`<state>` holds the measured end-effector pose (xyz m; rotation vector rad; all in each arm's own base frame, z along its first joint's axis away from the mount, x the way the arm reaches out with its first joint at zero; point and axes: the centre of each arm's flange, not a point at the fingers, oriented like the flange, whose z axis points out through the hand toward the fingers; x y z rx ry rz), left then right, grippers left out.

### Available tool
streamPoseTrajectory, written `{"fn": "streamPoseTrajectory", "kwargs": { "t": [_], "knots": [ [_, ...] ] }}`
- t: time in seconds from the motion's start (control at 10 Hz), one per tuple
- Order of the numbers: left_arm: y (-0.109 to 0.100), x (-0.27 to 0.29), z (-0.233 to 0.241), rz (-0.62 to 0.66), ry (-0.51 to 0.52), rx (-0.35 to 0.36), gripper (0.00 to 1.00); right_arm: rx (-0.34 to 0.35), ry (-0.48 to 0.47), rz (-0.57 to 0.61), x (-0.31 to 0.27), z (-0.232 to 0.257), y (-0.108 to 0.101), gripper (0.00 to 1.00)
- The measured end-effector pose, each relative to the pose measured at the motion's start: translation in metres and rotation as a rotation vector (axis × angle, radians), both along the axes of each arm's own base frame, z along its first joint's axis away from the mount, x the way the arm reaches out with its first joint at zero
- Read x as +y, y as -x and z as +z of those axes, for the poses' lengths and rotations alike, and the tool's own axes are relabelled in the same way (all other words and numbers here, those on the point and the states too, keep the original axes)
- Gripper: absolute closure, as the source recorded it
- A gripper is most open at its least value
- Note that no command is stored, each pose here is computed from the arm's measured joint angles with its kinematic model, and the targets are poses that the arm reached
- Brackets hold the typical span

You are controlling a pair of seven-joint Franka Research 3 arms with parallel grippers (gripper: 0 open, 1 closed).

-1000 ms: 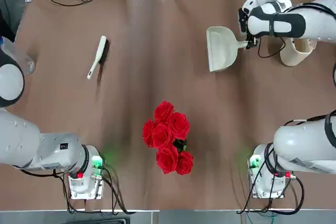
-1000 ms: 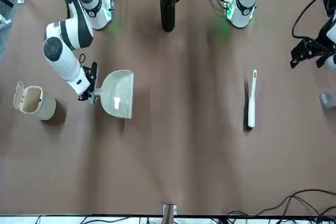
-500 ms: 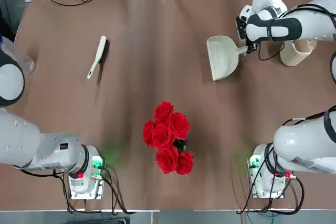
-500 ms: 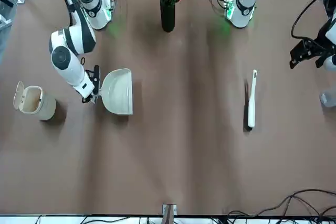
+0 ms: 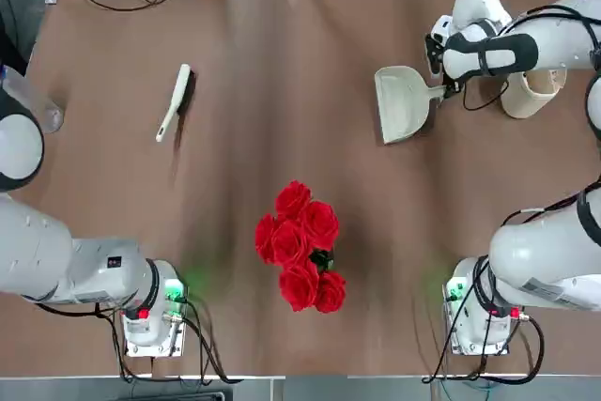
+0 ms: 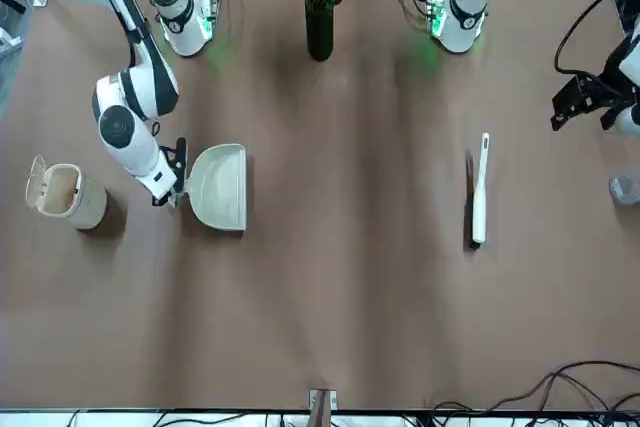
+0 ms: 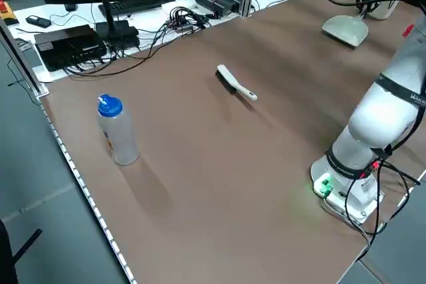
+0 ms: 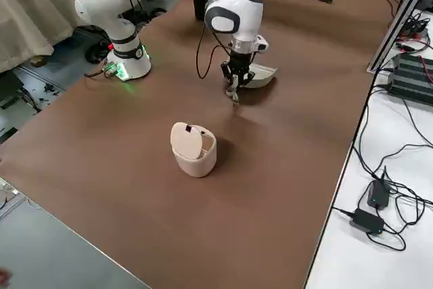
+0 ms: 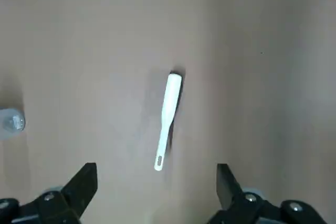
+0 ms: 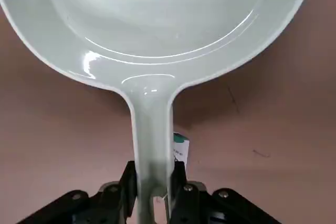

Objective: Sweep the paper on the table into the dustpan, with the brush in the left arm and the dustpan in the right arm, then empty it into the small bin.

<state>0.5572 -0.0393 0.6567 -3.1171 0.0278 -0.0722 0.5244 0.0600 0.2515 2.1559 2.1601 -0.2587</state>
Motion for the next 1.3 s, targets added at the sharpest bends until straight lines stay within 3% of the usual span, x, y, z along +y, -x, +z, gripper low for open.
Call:
{"fn": "streamPoseTrajectory", "kwargs": {
  "t": [0.7, 1.2, 1.3],
  "knots": [
    [-0.001, -0.001, -0.001, -0.002, 0.000, 0.002, 0.00, -0.009, 0.011, -0.002, -0.003, -0.008, -0.004, 0.67],
    [-0.001, -0.001, -0.001, -0.002, 0.000, 0.002, 0.00, -0.007, 0.032, -0.007, -0.004, 0.005, -0.016, 0.00],
    [-0.001, -0.001, -0.001, -0.002, 0.000, 0.002, 0.00, 0.008, 0.060, -0.023, -0.008, 0.024, -0.028, 0.00]
  ]
}}
